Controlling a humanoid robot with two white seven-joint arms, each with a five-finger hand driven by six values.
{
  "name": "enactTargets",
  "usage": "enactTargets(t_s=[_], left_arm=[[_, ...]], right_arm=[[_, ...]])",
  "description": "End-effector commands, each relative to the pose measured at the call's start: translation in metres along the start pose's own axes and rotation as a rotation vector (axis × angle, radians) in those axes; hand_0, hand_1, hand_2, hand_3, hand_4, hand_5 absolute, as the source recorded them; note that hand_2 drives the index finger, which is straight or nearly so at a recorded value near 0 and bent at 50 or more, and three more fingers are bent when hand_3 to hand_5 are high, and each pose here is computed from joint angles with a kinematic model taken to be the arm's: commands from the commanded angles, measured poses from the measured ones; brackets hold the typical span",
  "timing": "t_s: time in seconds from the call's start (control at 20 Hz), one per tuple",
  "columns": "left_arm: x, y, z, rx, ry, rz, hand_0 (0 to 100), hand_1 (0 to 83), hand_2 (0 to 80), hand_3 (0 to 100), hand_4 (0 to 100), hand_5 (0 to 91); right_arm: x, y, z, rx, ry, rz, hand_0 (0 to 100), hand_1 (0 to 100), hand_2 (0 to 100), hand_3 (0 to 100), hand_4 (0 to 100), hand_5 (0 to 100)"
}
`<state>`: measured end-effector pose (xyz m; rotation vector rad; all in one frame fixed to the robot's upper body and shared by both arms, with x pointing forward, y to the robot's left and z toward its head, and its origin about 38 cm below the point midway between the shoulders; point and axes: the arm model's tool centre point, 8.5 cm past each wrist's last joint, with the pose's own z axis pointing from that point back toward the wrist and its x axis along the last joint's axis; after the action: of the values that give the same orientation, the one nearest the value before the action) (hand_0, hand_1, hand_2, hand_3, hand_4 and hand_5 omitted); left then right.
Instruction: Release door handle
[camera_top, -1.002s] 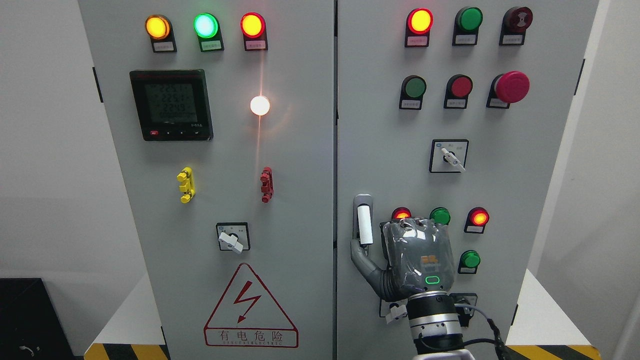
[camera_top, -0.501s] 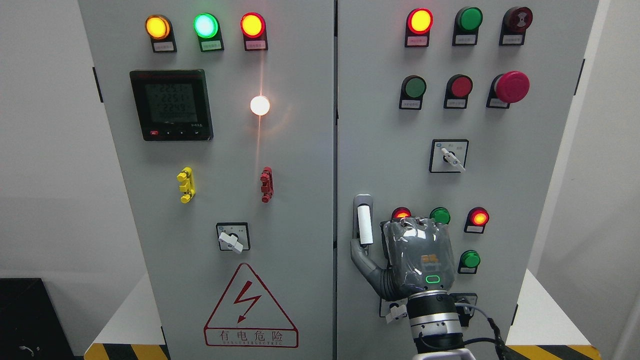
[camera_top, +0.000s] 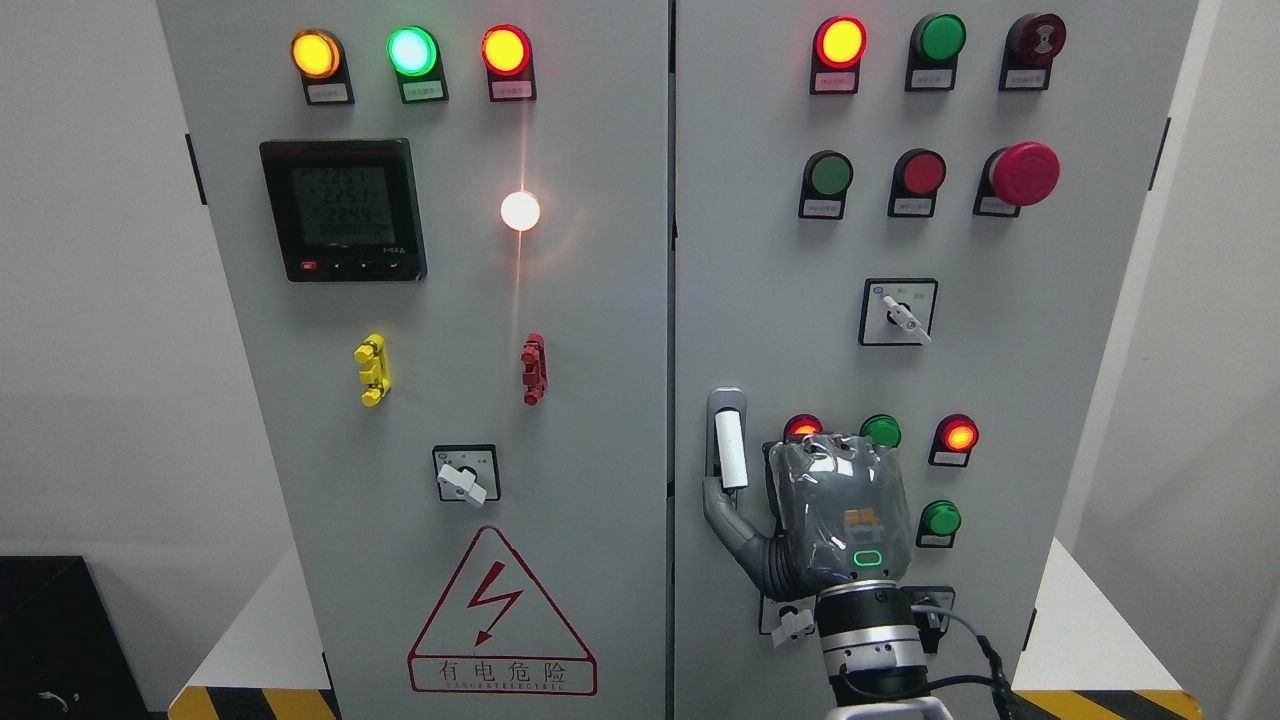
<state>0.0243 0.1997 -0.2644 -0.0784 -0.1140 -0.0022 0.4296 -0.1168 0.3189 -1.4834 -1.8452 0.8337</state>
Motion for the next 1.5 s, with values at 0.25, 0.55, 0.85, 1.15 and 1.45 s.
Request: enactTargets(t_s=[0.25,0.55,0.85,1.15,1.45], left_arm=[[-0.0120,-0.0001,0.0010,-0.001,0.019,0.003,12,55.6,0.0,0,0,0.0],[-0.0120,-0.0001,0.0010,-0.001,0.019,0.003,12,55.6,0.0,0,0,0.0],[-0.0120,-0.0001,0.0010,-0.001,0.019,0.003,12,55.6,0.0,0,0,0.0],[-0.0120,-0.0001,0.0010,-0.001,0.019,0.003,12,55.6,0.0,0,0,0.0],[-0.0120,-0.0001,0.0010,-0.001,0.019,0.003,12,55.6,0.0,0,0,0.0]], right_arm=[[-0.0024,0.0004,0.0013,-0.003,0.008,0.000,45,29,95,100,94,95],[-0.0045,-0.0010,0.0010,-0.008,0.014,0.001,45,29,95,100,94,95],[-0.0050,-0.0021,0.0009,-0.011,0.016,0.001,44,30,95,100,94,95],[-0.0066,-0.0026,0.0002,-0.013,0.020,0.000,44,30,95,100,94,95],[-0.0095,-0.0029,-0.0001,-0.014,0.029,0.001,45,29,94,100,94,95]])
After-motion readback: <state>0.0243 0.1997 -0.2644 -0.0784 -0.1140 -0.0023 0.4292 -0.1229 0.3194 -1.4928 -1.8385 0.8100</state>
